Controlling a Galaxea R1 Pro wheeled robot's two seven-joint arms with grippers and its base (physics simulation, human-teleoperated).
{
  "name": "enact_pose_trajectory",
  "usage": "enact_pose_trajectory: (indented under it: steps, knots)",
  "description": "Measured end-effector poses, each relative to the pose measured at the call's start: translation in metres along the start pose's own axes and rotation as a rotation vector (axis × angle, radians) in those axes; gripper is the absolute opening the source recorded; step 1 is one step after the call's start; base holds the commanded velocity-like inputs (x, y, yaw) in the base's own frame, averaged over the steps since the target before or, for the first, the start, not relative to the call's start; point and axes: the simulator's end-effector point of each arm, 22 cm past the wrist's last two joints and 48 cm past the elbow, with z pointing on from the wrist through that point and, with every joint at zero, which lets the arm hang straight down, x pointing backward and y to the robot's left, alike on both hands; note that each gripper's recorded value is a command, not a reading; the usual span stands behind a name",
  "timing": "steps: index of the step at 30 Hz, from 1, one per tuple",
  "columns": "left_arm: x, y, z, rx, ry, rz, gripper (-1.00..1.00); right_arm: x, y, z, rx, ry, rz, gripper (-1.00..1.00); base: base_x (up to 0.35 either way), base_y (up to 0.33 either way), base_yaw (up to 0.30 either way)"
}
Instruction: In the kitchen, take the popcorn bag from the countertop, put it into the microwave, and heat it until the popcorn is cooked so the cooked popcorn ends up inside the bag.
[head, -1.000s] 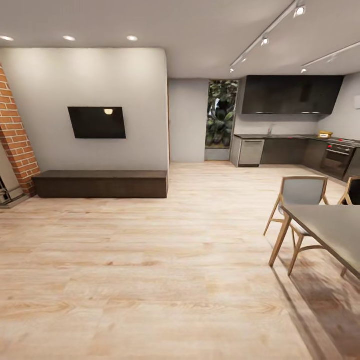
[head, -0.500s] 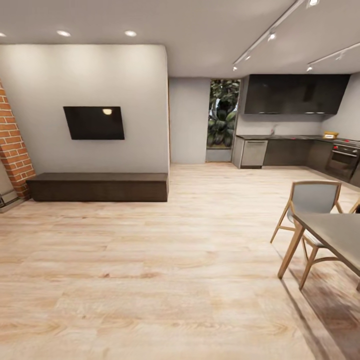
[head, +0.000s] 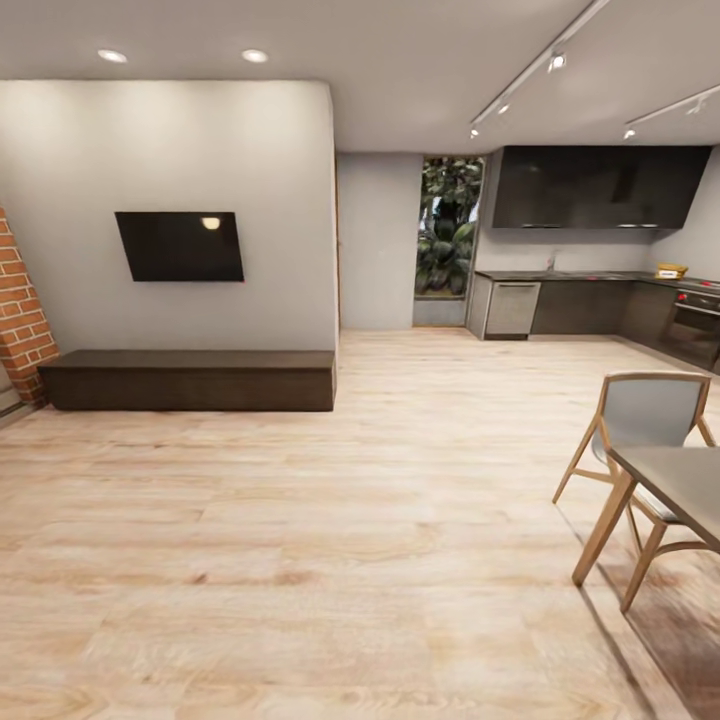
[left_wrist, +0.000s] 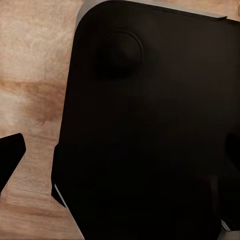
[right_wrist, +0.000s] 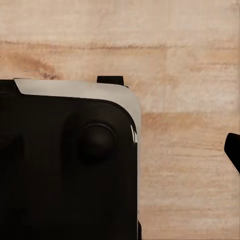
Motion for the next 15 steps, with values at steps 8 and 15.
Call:
enact_pose_trajectory:
  steps: [8, 15]
  knots:
    - [0.0003, 0.0001, 0.0000, 0.000, 0.000, 0.000, 1.00, 0.0000, 0.0002, 0.0000, 0.000, 0.000, 0.000, 1.00, 0.343, 0.000, 0.000]
    - [0.0013, 0.0004, 0.0000, 0.000, 0.006, 0.006, 1.00, 0.0000, 0.0001, 0.0000, 0.000, 0.000, 0.000, 1.00, 0.343, 0.000, 0.000]
